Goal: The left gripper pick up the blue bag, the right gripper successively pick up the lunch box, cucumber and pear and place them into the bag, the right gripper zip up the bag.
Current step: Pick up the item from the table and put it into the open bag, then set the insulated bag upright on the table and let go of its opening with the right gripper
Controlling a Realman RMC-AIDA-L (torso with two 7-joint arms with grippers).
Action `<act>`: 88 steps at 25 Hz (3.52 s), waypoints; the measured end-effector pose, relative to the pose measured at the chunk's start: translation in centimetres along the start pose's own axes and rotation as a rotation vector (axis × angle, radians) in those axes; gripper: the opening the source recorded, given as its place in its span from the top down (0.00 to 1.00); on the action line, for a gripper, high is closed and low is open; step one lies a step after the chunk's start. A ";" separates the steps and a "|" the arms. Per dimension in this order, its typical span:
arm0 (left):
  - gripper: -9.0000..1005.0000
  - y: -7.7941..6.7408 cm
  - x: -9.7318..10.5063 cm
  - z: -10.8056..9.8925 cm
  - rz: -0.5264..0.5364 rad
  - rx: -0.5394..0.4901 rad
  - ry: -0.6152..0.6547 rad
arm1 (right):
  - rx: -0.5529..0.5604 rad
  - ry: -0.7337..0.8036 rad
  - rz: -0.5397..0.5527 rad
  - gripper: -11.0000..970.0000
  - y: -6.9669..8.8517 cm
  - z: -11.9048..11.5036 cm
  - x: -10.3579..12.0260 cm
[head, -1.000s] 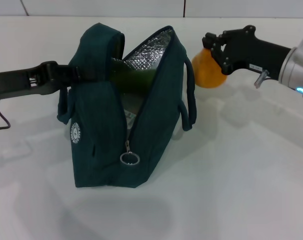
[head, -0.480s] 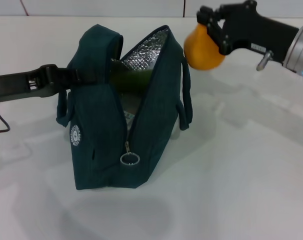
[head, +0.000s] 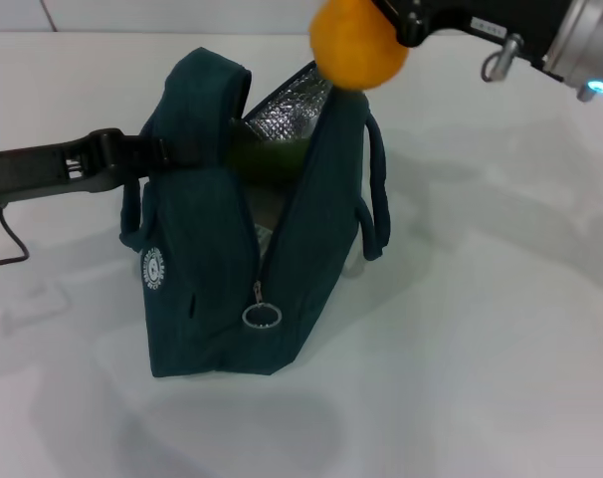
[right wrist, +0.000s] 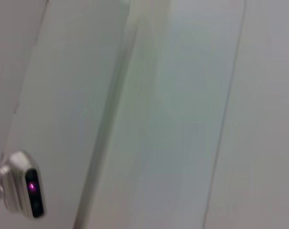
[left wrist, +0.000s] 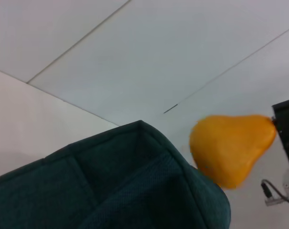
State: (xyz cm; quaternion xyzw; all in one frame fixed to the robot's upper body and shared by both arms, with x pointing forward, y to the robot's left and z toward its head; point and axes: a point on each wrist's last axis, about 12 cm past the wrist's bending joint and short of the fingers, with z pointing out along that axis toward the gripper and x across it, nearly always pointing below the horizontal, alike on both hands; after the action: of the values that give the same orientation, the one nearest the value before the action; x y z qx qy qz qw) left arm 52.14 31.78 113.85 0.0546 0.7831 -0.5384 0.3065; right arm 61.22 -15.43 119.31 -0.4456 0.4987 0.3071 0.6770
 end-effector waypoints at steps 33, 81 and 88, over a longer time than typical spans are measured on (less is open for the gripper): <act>0.94 0.5 0.1 0.4 0.013 -0.009 -0.022 | -0.156 0.052 0.166 0.84 3.6 2.8 2.6; 0.94 0.3 -0.3 1.3 0.023 0.017 -0.018 | 0.089 0.414 0.310 0.27 1.6 -4.6 10.0; 0.94 0.3 -0.3 1.4 0.023 0.019 -0.016 | 0.077 0.434 0.297 0.27 1.4 -3.7 10.1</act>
State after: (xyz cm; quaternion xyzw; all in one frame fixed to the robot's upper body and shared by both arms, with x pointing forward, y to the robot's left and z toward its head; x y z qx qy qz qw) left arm 53.09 30.77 113.40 0.0623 0.7748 -0.5426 0.3184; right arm 61.71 -18.46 108.91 -0.3971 0.7034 0.2812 0.5182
